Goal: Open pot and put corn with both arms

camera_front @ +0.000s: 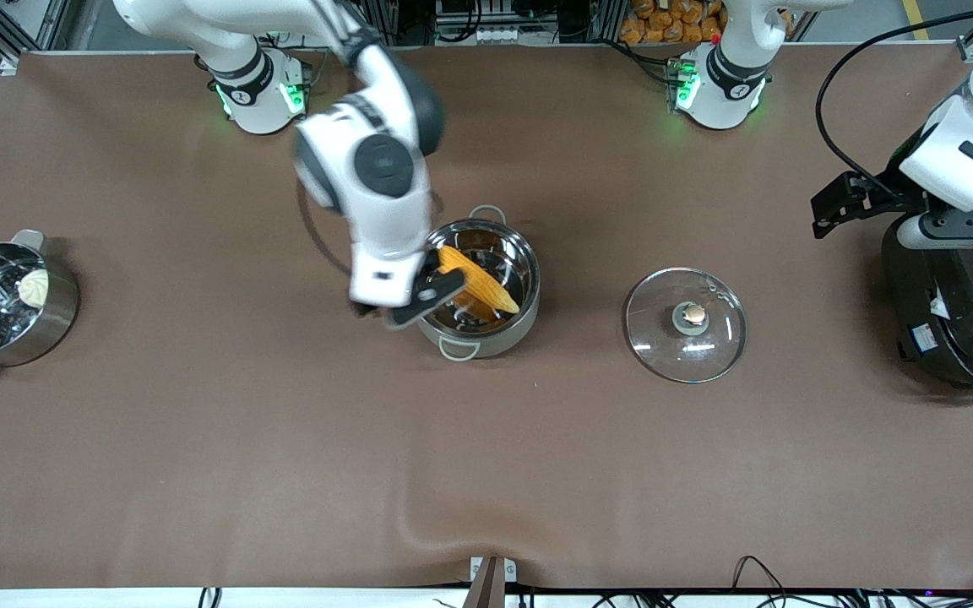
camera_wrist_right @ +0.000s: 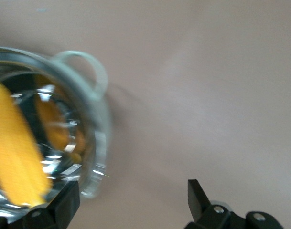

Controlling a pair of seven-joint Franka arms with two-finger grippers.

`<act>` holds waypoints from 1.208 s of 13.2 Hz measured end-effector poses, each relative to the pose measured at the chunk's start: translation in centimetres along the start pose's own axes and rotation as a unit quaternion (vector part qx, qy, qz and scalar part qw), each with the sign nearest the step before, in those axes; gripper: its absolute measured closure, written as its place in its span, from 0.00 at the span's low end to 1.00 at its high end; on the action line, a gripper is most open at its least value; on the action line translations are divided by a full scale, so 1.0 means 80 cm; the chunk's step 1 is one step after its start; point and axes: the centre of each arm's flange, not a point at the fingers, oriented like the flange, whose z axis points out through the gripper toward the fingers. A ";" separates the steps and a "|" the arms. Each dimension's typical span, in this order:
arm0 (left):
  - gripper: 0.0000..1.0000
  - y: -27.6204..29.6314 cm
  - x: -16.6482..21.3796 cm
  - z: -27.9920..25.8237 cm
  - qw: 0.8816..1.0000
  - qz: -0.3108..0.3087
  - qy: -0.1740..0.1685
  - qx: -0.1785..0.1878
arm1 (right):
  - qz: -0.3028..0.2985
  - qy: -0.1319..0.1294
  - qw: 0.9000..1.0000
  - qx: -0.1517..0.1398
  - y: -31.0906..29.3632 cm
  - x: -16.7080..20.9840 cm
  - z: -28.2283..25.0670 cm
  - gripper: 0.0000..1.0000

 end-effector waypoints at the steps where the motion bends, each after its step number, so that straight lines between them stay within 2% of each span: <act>1: 0.00 0.000 0.000 0.000 1.000 0.000 -0.001 0.000 | 0.003 -0.002 1.000 0.001 0.050 -0.008 -0.007 0.00; 4: 0.00 0.001 -0.002 0.002 1.000 0.004 -0.008 0.001 | 0.030 -0.002 1.000 0.005 0.203 -0.048 -0.017 0.00; 7: 0.00 0.001 -0.003 0.002 1.000 0.014 -0.011 0.002 | 0.086 -0.016 0.996 0.012 0.299 -0.108 -0.050 0.00; 10: 0.00 0.003 -0.008 0.005 0.999 0.019 -0.027 0.004 | 0.138 -0.012 0.990 0.022 0.358 -0.177 -0.109 0.00; 13: 0.00 0.002 -0.013 0.006 0.999 0.021 -0.039 0.005 | 0.178 -0.004 0.982 0.064 0.384 -0.236 -0.157 0.00; 16: 0.00 -0.002 -0.016 0.002 0.999 0.018 -0.040 0.006 | 0.217 -0.012 0.973 0.078 0.410 -0.293 -0.187 0.00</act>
